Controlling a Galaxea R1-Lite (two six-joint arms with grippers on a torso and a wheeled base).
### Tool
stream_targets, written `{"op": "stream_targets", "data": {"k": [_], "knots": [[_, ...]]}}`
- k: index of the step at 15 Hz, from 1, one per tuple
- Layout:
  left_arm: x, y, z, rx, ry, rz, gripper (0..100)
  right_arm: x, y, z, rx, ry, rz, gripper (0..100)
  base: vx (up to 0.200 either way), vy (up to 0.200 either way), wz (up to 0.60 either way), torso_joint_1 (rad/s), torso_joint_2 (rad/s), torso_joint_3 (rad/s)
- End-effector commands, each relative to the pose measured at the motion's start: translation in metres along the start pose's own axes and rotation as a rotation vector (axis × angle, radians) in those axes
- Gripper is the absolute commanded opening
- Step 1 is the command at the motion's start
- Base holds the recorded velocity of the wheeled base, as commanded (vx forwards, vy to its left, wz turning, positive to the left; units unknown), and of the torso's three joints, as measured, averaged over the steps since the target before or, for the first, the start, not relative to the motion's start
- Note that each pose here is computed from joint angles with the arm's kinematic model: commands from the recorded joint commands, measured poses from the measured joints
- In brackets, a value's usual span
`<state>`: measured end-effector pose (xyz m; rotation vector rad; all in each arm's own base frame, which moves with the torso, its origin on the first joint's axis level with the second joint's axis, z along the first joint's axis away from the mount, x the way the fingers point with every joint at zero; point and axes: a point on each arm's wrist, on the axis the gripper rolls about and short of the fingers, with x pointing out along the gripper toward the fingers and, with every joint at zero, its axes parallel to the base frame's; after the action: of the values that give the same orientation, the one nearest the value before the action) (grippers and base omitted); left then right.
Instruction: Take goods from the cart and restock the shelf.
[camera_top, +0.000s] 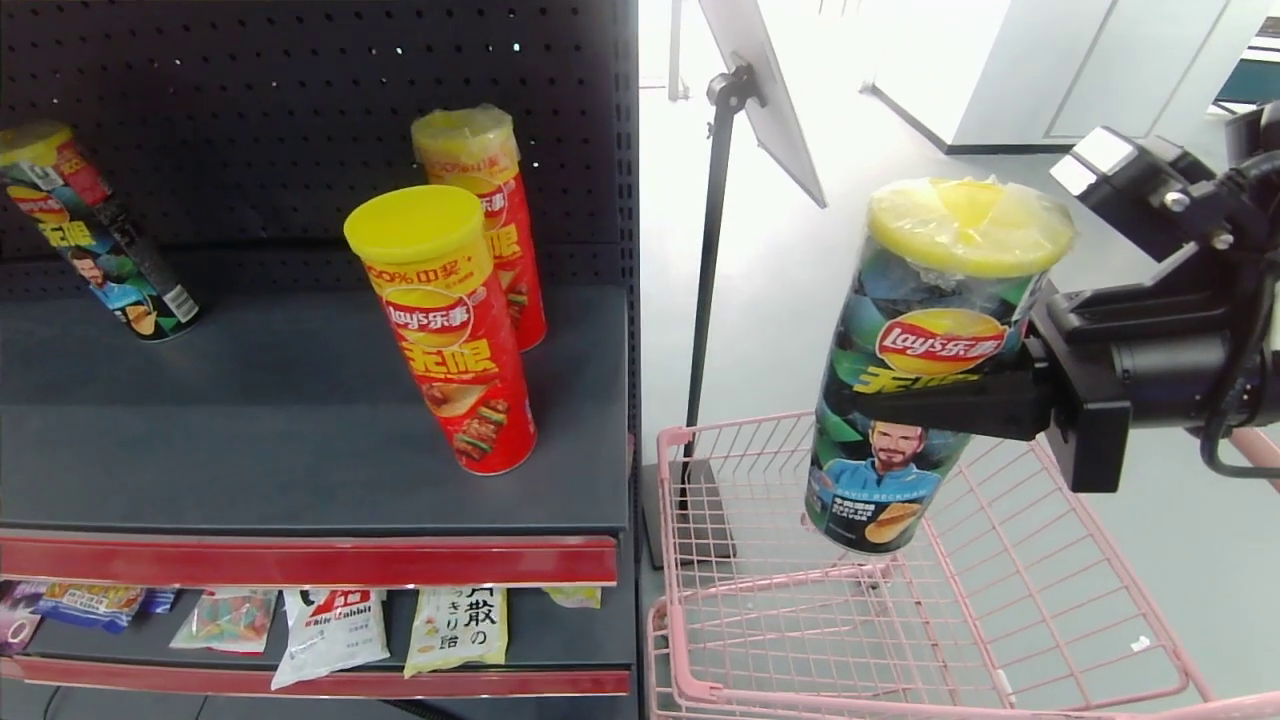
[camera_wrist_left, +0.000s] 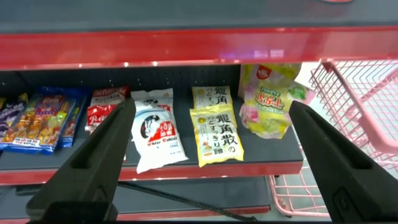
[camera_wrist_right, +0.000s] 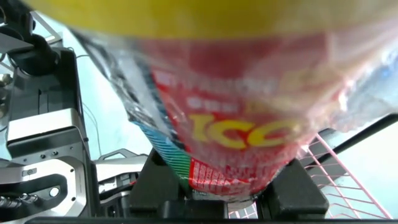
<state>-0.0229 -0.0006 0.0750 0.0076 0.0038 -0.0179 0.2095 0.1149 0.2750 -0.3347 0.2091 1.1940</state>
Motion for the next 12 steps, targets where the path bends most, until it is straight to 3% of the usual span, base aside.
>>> {"op": "stream_targets", "data": {"k": [1,4,12], "knots": [[0.0001,0.0000,0.0000,0.000,0.001,0.001,100,0.0005,0.0003,-0.0012,0.002,0.003,0.002,0,0.000,0.000,0.00,0.198,-0.39,-0.212],[0.0001,0.0000,0.0000,0.000,0.001,0.001,100,0.0000,0.0010,-0.0018,0.002,0.004,0.003,0,0.000,0.000,0.00,0.097,-0.22,-0.118],[0.0001,0.0000,0.0000,0.000,0.001,0.001,100,-0.0044,-0.0012,0.0002,-0.004,-0.004,-0.018,0,0.000,0.000,0.00,0.000,0.00,0.000]]}}
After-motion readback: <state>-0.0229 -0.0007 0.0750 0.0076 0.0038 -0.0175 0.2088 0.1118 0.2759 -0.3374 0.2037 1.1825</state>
